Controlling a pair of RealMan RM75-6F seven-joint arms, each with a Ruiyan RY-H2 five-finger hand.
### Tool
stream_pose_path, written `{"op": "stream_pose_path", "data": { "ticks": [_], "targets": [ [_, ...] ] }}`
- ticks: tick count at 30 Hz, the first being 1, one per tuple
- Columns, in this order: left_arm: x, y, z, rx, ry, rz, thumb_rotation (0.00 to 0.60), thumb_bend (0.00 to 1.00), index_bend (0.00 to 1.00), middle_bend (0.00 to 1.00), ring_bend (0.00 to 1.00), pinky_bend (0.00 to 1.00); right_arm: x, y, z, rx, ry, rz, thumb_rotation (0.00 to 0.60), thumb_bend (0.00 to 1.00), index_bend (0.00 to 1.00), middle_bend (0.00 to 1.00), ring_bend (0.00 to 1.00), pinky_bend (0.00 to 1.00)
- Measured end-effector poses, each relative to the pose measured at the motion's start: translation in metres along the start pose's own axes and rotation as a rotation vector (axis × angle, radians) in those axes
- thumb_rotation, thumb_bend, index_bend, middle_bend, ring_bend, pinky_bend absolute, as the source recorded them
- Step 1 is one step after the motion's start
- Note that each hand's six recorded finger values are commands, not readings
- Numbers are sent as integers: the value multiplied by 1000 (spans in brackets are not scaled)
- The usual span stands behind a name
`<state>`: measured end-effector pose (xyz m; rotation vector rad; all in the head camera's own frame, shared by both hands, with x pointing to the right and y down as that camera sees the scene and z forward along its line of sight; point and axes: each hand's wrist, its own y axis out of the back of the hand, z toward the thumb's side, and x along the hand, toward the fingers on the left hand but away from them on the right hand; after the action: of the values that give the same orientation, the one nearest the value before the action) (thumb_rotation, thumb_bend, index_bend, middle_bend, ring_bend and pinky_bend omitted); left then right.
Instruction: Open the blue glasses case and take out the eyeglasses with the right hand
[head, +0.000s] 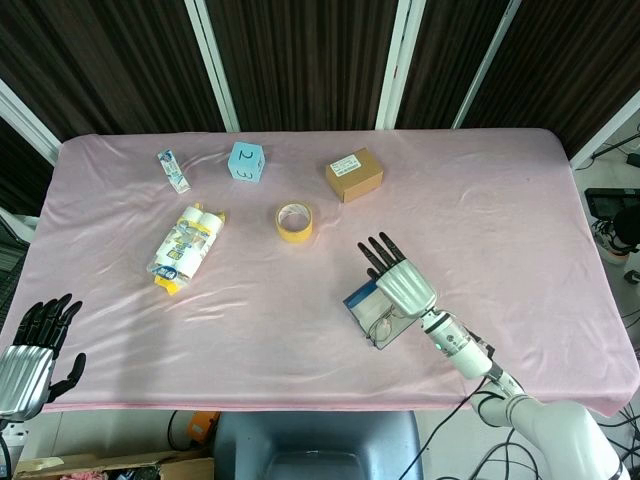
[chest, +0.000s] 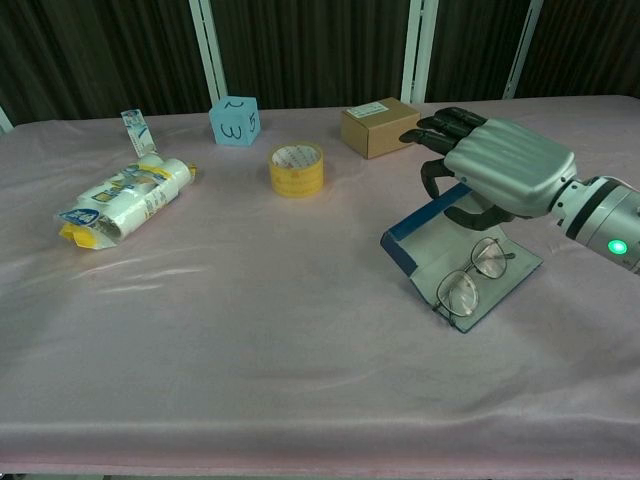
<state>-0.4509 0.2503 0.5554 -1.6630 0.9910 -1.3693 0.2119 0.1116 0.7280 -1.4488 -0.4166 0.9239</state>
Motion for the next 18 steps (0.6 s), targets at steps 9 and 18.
{"op": "stream_pose_path", "data": {
  "ticks": [9, 18],
  "targets": [
    [0, 0, 0, 0, 0, -2, 600, 426, 0, 0, 0, 57, -4, 7, -3, 41, -26, -59, 600, 531, 710, 184, 0, 0],
    [0, 0, 0, -1, -1, -1, 600, 426, 0, 0, 0, 58, -5, 10, -8, 142, -53, -116, 600, 529, 711, 184, 0, 0]
  ]
}}
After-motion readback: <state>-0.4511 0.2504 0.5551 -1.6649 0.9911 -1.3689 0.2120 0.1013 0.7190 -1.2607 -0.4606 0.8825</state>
